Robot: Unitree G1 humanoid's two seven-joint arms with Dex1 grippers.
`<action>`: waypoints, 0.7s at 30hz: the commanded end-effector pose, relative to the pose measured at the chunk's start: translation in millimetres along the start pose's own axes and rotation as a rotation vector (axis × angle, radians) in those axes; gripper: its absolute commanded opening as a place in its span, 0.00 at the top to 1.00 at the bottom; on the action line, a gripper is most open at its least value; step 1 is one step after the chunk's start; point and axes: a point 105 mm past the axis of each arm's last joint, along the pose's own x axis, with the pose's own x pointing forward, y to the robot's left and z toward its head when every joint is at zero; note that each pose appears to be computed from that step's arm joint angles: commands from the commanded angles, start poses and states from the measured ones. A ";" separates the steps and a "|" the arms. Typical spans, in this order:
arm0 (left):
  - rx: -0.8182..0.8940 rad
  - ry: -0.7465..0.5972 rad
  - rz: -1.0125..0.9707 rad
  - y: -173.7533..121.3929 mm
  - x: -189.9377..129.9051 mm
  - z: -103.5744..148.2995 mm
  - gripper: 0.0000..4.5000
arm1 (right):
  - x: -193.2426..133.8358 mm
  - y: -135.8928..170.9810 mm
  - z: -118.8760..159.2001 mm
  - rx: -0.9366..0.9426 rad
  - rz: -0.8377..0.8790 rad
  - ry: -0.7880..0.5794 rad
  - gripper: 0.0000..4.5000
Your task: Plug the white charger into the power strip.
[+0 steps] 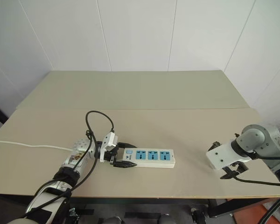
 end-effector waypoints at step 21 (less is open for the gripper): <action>-0.042 0.021 -0.048 -12.9 10.3 -10.6 0.27 | 6.5 -13.7 -8.9 0.107 0.067 0.129 0.09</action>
